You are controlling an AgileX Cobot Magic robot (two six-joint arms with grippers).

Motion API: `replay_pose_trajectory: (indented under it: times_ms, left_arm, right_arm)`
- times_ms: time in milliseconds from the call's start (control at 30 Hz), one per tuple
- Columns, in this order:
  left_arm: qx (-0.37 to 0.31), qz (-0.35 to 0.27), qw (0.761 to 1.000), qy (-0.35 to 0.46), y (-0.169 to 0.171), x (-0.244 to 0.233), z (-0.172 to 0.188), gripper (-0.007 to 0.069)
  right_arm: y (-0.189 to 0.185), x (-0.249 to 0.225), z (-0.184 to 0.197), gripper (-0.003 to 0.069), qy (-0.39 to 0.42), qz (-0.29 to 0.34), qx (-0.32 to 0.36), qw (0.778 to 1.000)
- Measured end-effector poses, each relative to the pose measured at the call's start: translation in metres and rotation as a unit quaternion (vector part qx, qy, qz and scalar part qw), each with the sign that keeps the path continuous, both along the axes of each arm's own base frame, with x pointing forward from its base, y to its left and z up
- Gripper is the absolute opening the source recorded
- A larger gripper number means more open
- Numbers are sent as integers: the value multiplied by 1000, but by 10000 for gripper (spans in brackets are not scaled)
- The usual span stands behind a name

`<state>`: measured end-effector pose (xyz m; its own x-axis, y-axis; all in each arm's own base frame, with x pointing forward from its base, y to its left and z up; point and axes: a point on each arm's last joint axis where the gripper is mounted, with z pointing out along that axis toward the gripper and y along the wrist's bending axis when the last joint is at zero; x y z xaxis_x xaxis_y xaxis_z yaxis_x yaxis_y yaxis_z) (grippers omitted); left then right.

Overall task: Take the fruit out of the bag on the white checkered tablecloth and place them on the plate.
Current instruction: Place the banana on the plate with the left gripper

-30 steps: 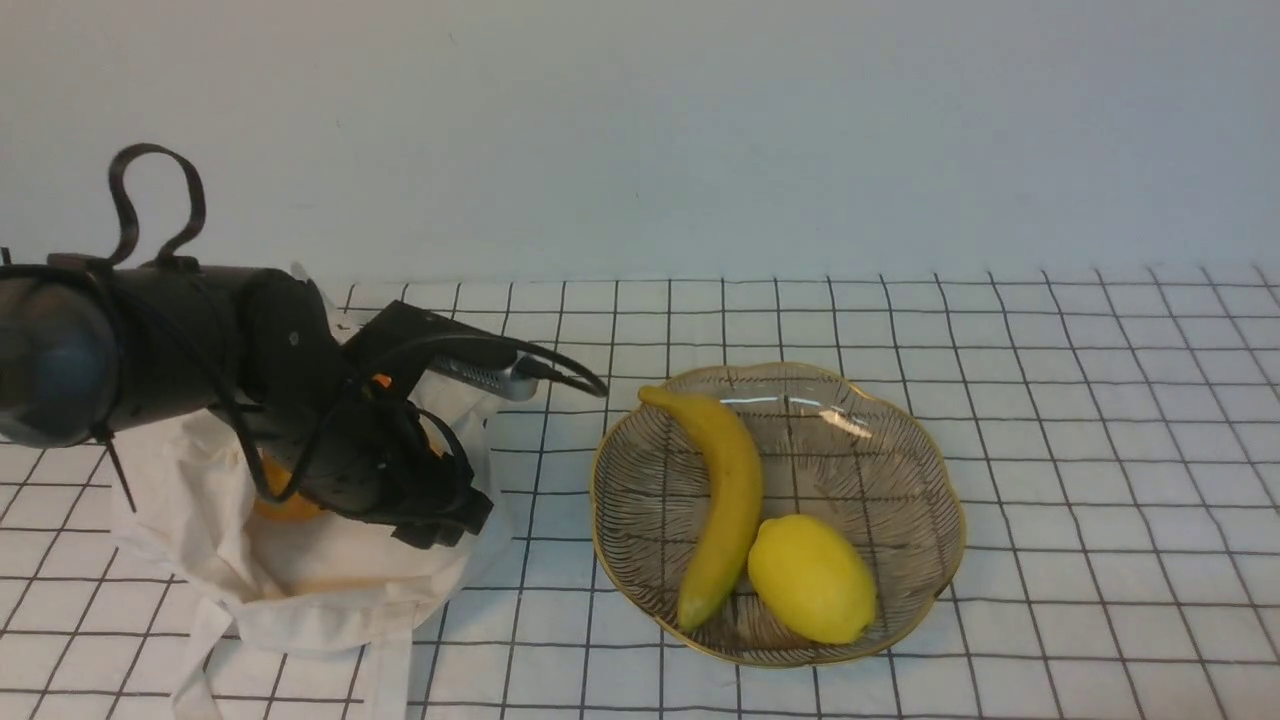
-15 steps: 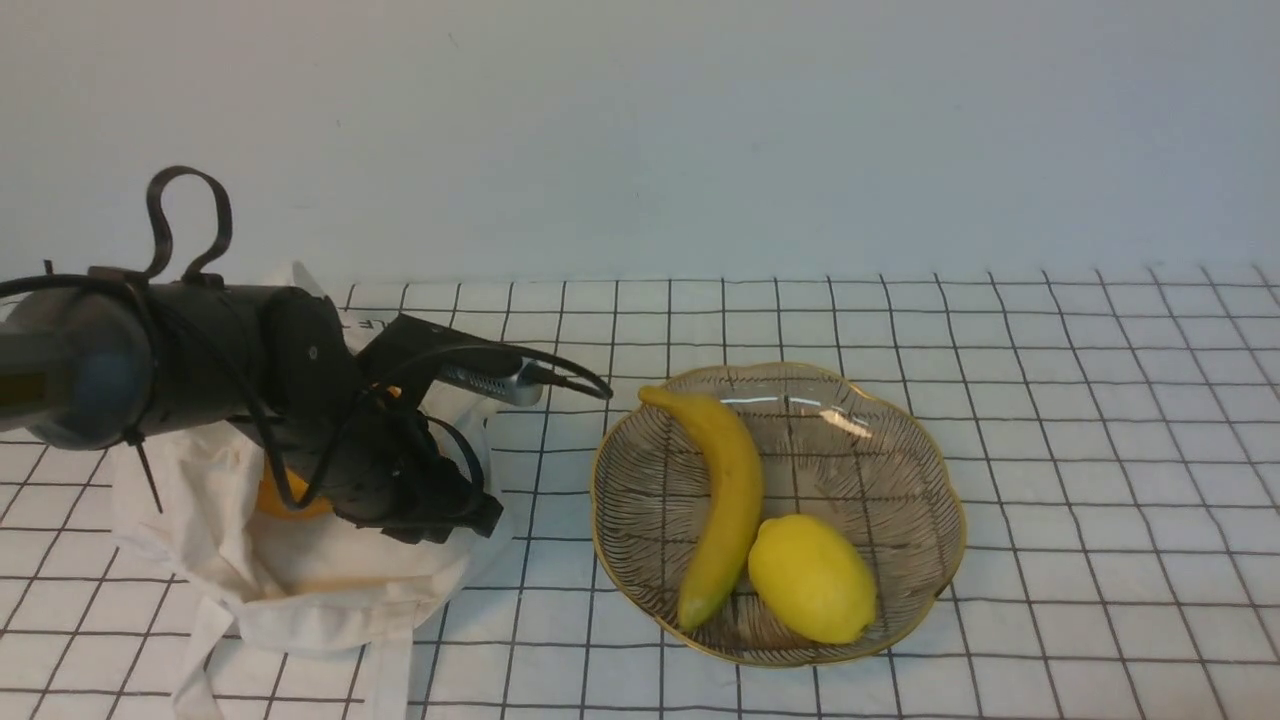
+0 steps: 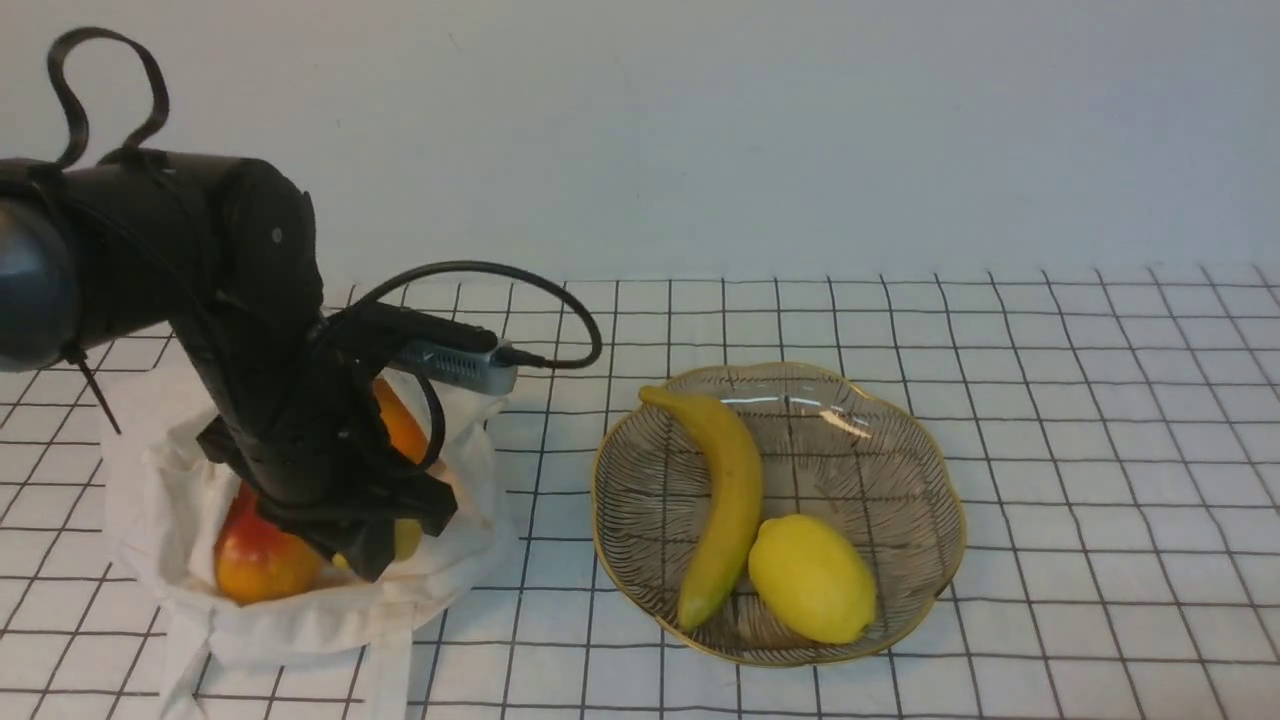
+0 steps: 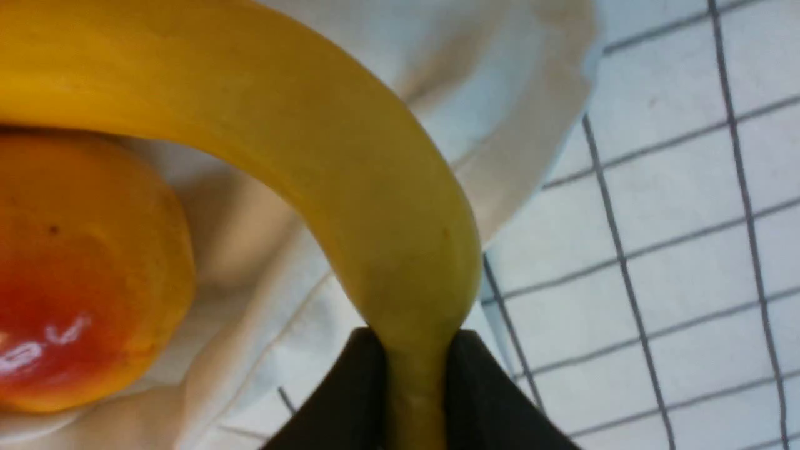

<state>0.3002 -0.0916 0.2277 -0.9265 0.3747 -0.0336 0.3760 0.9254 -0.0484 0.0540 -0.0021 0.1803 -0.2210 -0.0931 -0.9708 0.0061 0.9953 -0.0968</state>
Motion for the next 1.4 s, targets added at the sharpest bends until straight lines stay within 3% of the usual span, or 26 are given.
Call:
replay_pose_trajectory:
  times_ms: [367, 633, 867, 1033, 1200, 1400]
  left_arm:
    - [-44, 6, 998, -43, 3, -31, 55, 94]
    - [-192, 3, 981, -39, -17, -51, 83, 94]
    - [-246, -8, 968, -57, -26, -68, 104, 94]
    - [-283, -101, 951, -73, -54, -91, 117, 94]
    - [-350, -168, 903, -184, -105, -87, 120, 94]
    - [-355, -207, 868, -279, -168, -63, 82, 94]
  right_arm:
    - [0, 0, 0, -14, 0, 0, 0, 1000]
    - [0, 0, 0, -14, 0, 0, 0, 1000]
    - [0, 0, 0, -14, 0, 0, -1, 1000]
    - [0, 0, 0, -14, 0, 0, -1, 1000]
    - [0, 0, 0, -14, 0, 0, -1, 1000]
    - [0, 0, 0, -14, 0, 0, -1, 1000]
